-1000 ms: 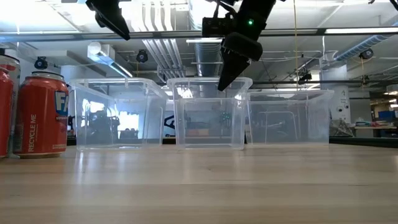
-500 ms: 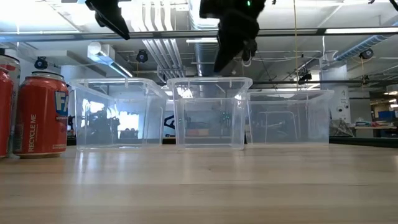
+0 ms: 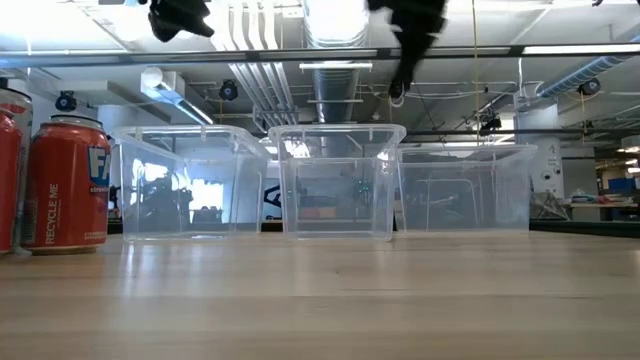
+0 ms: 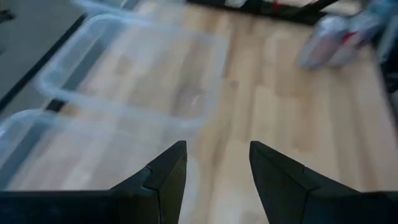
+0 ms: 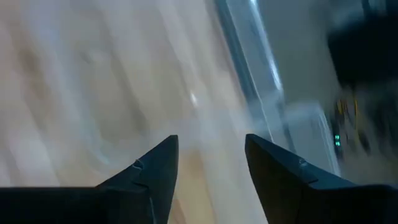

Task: Sort soda cans
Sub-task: Adjust the transparent bins

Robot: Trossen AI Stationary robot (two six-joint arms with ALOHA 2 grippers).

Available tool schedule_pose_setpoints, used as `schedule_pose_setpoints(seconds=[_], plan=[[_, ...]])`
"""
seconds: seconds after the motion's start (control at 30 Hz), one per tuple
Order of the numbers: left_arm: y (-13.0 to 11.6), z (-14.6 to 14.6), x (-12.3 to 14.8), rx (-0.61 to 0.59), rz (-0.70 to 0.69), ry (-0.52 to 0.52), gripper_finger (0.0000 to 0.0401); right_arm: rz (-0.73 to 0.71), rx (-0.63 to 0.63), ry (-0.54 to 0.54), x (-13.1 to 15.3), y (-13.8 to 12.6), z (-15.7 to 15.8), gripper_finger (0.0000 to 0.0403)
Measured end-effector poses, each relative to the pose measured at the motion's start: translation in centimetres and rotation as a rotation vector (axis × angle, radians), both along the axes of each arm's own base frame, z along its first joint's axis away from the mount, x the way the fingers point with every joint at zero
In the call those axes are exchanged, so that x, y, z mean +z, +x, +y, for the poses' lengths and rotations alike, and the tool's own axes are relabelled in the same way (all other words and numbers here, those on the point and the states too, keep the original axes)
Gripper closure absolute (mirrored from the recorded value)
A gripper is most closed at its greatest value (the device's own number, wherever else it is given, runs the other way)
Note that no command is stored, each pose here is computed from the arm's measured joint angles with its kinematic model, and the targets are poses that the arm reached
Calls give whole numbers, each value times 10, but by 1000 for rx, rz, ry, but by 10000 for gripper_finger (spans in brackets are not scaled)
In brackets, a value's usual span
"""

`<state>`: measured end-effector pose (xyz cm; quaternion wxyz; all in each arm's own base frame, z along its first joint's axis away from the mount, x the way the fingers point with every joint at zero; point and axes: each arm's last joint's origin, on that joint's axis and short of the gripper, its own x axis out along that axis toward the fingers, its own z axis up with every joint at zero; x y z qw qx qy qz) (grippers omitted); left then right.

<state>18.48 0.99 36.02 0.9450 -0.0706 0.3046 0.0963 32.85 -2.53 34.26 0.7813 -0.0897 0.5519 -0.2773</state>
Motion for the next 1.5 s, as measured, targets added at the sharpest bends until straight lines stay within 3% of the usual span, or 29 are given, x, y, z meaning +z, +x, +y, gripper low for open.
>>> schedule_pose_setpoints(seconds=[0.2,0.47,0.67,0.9,1.03,1.13,1.27,1.5], plan=[[-4,-2,-24,15,-98,-37,241,138,-61,67,-12,-36,-37,185],[11,-6,-42,-33,-343,-141,241,157,-19,199,-23,-69,-90,179],[15,-6,-46,-49,-410,-144,241,216,-1,285,-47,-68,-115,198],[25,-6,-55,-48,-368,-142,241,340,-4,343,-80,-57,-133,231],[31,-6,-60,-50,-338,-135,241,331,-126,378,-87,-59,-141,264],[34,-6,-64,-52,-320,-128,241,280,-264,400,-88,-62,-146,309],[39,-6,-69,-59,-293,-113,241,269,-348,451,-87,-65,-142,370],[37,-7,-68,-102,-286,-86,241,196,-580,466,-79,-72,-137,367]])
